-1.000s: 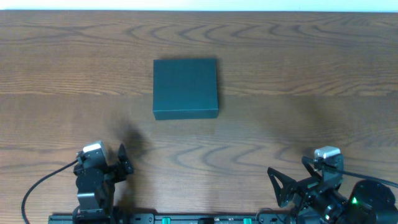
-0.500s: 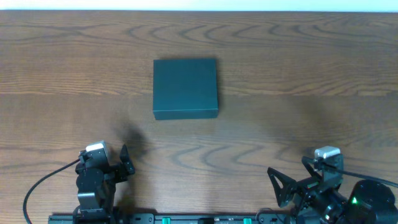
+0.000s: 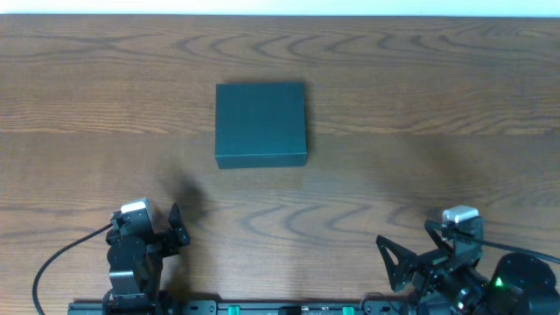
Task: Pack container
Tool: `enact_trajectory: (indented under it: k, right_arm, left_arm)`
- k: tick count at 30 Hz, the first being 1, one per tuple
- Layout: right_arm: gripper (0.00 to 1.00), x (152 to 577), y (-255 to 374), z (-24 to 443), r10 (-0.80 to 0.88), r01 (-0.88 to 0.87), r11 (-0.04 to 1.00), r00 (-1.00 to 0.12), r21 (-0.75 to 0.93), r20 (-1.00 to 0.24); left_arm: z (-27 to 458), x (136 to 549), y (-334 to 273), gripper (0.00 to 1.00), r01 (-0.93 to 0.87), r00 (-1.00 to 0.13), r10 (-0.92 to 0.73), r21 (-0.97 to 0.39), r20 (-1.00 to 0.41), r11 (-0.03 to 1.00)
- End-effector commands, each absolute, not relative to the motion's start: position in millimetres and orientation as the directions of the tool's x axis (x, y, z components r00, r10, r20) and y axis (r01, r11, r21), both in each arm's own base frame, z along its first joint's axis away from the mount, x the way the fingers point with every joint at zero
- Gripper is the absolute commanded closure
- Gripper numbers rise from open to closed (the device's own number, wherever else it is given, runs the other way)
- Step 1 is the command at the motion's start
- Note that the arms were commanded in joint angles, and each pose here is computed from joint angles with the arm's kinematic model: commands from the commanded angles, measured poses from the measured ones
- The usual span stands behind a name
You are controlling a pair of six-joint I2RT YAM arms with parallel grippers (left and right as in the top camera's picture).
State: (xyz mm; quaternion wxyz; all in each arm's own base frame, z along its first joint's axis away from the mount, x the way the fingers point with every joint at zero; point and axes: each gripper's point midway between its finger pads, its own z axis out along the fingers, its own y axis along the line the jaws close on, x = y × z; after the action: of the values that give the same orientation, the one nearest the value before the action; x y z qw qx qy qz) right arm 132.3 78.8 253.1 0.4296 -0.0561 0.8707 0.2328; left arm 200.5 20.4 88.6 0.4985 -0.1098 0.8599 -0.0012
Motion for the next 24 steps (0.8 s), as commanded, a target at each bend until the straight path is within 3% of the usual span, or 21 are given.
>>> enact_trajectory:
  k: [1,5,15,24]
  right_arm:
    - [0.01,130,82,255,0.099,-0.314,0.877,-0.624,0.365,-0.775]
    - [0.01,138,70,257,0.032,-0.314,0.914,-0.573,0.256,-0.819]
    - [0.01,145,54,211,-0.392,-0.430,0.864,-0.245,-0.262,-0.887]
    - [0.01,175,59,147,-0.412,-0.460,0.852,-0.293,-0.250,-0.863]
  left_arm:
    - [86,201,19,0.05,-0.174,-0.484,-0.182,-0.109,-0.856,0.979]
    - [86,201,18,0.05,-0.173,-0.484,-0.182,-0.110,-0.856,0.979]
    - [86,201,18,0.05,-0.173,-0.484,-0.182,-0.110,-0.856,0.979]
    - [86,201,19,0.04,-0.174,-0.485,-0.182,-0.109,-0.856,0.979]
